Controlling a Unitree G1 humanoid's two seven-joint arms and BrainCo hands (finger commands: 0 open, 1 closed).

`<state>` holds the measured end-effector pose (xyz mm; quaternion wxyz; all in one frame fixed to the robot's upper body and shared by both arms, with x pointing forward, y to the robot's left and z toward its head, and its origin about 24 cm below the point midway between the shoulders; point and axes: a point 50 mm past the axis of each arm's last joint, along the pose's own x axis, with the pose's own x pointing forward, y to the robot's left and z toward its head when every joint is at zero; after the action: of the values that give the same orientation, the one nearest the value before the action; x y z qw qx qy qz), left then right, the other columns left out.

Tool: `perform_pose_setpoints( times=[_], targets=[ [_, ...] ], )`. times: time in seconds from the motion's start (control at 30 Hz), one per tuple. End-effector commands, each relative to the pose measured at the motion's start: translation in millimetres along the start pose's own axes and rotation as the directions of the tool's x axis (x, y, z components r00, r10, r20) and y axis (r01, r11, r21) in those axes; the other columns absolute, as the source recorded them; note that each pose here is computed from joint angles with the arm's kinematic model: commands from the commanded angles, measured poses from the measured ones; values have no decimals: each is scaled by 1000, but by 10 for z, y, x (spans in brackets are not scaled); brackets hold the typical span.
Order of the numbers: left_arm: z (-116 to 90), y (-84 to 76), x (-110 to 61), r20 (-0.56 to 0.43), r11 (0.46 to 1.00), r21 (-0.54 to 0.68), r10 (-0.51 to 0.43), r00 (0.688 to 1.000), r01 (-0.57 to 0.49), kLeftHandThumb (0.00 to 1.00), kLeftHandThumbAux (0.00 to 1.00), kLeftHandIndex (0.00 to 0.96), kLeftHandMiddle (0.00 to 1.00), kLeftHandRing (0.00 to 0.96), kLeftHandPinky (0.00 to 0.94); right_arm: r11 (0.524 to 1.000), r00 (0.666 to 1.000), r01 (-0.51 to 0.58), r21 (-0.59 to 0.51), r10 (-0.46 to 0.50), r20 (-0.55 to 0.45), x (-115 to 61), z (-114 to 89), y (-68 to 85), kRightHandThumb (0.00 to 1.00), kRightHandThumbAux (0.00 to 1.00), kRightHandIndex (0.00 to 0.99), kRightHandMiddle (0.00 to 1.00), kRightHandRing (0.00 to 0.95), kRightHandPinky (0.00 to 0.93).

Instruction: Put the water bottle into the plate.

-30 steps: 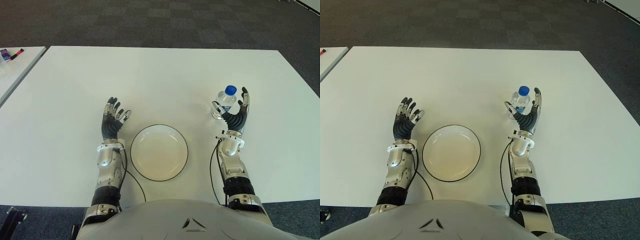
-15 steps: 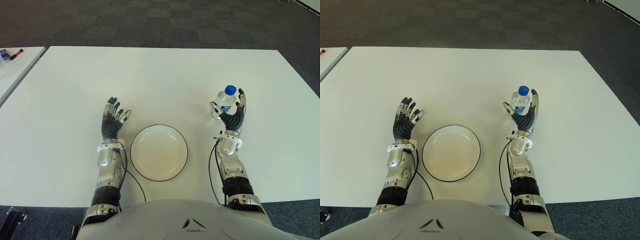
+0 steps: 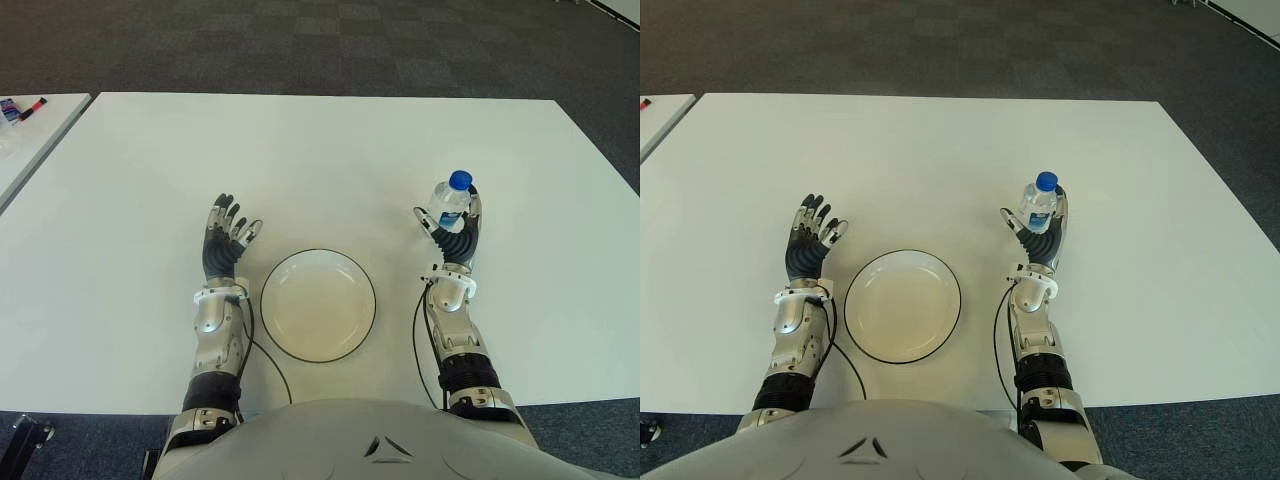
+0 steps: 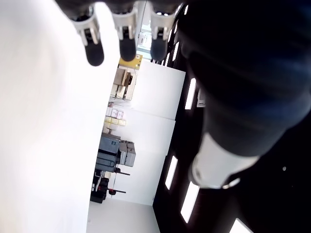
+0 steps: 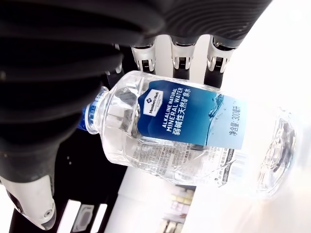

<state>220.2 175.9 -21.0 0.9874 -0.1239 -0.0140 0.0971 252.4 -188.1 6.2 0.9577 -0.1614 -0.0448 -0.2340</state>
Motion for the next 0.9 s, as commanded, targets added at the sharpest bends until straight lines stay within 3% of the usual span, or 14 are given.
perform_pose_setpoints(
  times=[0.03, 0.9],
  targets=[
    [-18, 17, 5, -17, 1000, 3, -7, 1000, 7, 120, 869, 78, 84, 90, 137, 999, 999, -28, 37, 28, -17, -23, -8, 72, 237, 696, 0, 4, 16, 58],
    [-25, 42, 14, -23, 1000, 4, -1, 1000, 1, 112, 870, 75, 75, 79, 123, 991, 995, -96, 92, 99, -26, -76, 8, 180, 241, 712, 0, 12, 21, 67]
  ],
)
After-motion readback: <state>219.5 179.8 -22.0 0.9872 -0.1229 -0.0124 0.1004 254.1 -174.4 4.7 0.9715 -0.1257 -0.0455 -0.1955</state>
